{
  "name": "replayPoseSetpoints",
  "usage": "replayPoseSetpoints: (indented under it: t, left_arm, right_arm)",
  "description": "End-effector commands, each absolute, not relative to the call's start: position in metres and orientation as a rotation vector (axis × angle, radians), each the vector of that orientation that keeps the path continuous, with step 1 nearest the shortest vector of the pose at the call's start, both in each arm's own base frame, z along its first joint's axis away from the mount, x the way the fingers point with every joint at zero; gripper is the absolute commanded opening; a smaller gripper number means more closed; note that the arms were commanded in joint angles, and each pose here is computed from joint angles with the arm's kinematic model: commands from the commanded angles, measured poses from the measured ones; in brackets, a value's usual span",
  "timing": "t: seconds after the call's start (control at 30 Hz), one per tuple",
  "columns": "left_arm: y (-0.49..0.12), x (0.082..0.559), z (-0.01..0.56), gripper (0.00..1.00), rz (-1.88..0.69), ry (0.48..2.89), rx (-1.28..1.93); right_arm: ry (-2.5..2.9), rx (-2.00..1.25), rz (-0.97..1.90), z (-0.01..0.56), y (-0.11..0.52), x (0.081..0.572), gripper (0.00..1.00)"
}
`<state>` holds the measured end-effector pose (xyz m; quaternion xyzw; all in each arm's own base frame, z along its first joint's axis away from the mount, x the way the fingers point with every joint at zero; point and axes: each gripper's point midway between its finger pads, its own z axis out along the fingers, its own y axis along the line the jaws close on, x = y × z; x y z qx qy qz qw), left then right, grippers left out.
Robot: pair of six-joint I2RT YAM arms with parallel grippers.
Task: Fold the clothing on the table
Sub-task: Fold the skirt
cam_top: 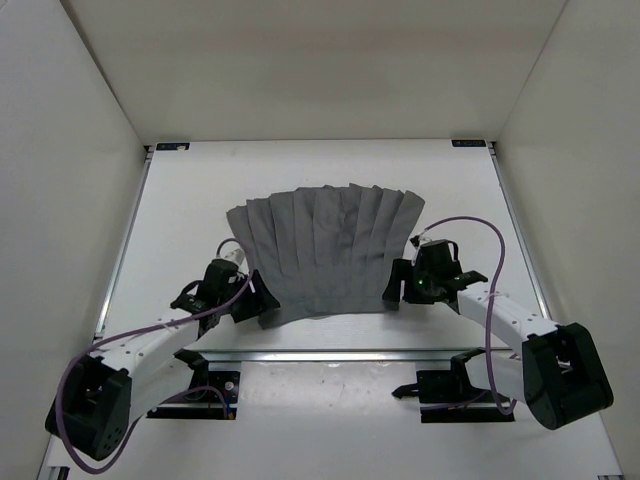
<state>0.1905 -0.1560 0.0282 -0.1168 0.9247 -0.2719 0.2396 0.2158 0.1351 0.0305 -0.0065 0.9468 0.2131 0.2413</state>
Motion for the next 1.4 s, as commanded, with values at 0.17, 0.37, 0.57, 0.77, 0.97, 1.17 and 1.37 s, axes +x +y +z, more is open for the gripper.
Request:
replayPoseSetpoints:
  t: [0.17,0.37,0.57,0.77,0.97,1.17,1.37]
  left_arm:
    - [-0.147,0.154,0.018,0.73,-0.745,2.635,-0.355]
    - [-0.147,0.137,0.012,0.78,-0.771,2.665,-0.377]
    - [-0.142,0.127,0.003,0.87,-0.760,2.657,-0.430]
    - [-0.148,0.128,0.001,0.47,-0.796,2.644,-0.464]
    - [-0.148,0.153,0.017,0.00,-0.742,2.579,-0.443]
    - [-0.137,0.190,0.062,0.00,-0.687,2.465,-0.387]
    - [-0.144,0.245,0.179,0.00,-0.665,2.267,-0.179]
  right_arm:
    - [2.641,-0.012,0.625,0.014,0.142,0.202,0.49]
    - [2.698,-0.061,0.531,0.003,0.140,0.192,0.32]
    - [2.727,-0.077,0.512,-0.002,0.142,0.188,0.00]
    - [2.708,-0.100,0.531,0.002,0.147,0.188,0.00]
    - [2.707,-0.115,0.544,0.005,0.146,0.185,0.00]
    - [2.561,-0.235,0.662,0.059,0.163,0.200,0.00]
    - [2.270,-0.393,0.705,0.183,0.169,0.232,0.00]
